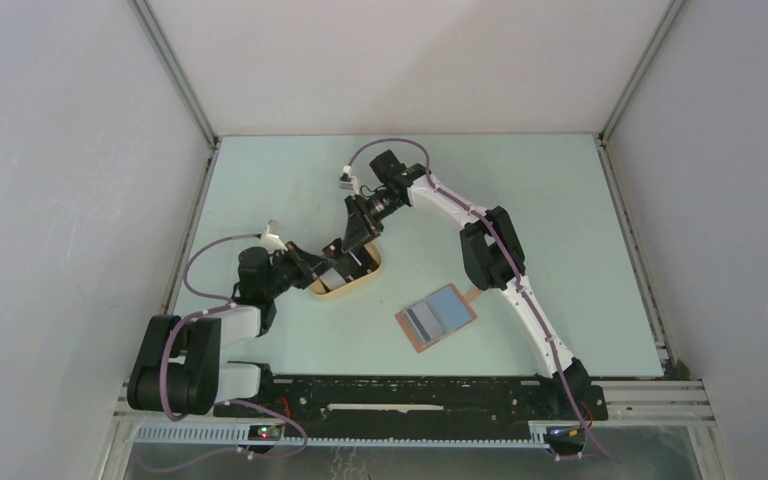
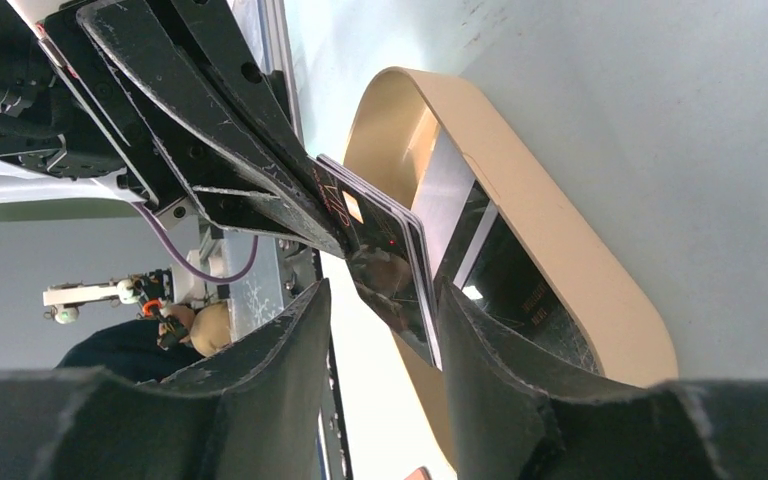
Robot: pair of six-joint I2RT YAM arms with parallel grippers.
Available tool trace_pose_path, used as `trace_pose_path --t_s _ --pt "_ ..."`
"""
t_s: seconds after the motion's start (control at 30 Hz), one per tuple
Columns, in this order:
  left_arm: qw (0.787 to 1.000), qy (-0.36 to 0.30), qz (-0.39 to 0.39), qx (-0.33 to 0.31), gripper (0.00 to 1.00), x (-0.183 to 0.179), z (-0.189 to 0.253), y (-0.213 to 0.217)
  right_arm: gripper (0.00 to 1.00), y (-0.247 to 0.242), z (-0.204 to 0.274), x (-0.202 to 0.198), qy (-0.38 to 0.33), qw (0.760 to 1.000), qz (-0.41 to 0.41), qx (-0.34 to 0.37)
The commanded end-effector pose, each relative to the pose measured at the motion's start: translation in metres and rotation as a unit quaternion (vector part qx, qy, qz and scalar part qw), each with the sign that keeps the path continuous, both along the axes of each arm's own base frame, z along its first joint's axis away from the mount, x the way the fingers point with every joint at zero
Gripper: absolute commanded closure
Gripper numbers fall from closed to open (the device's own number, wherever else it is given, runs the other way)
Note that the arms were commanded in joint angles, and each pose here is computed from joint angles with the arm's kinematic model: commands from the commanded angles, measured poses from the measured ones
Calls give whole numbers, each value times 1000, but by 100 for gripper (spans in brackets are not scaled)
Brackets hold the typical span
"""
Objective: Put the credit cards into the card holder
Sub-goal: Place the credit card in the storage box.
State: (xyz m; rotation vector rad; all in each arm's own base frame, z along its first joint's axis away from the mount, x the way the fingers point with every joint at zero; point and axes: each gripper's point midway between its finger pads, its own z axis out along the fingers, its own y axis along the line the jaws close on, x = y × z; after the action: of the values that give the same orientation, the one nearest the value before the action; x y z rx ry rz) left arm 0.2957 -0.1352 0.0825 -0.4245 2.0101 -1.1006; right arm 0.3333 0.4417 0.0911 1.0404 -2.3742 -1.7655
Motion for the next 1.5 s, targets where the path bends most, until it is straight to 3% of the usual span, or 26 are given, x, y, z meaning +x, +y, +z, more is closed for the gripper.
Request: trace_pose_path --t_s 0.0,0.3,0.6,0.93,1.0,1.07,1.13,1.2,1.3,1.47 --pt "1000 -25 -7 2 100 14 16 -1 46 -1 32 5 -45 999 5 23" --pt "999 -41 -28 1 100 12 22 -5 41 -5 23 8 -67 998 7 11" --pt "996 -73 -58 -10 100 8 33 -10 41 -4 27 -1 -46 998 27 39" --pt "993 -93 -68 -25 100 9 43 -10 73 -2 44 -12 -29 995 49 76" --pt "993 -91 -69 -25 100 9 42 -10 85 -2 46 -14 -27 995 52 80" --pt "993 -90 -65 -26 92 10 42 -9 93 -2 48 -15 -25 995 52 83" --pt "994 -89 -58 -26 77 11 41 -7 97 -2 48 -14 -25 995 51 83" --pt "995 -87 -51 -24 61 12 41 -5 99 -2 48 -14 -24 995 49 80" --pt "995 -84 -44 -15 47 15 41 -3 100 -3 48 -14 -26 996 47 77" --pt "997 -68 -40 -13 41 18 36 -3 100 -2 48 -12 -31 996 40 69"
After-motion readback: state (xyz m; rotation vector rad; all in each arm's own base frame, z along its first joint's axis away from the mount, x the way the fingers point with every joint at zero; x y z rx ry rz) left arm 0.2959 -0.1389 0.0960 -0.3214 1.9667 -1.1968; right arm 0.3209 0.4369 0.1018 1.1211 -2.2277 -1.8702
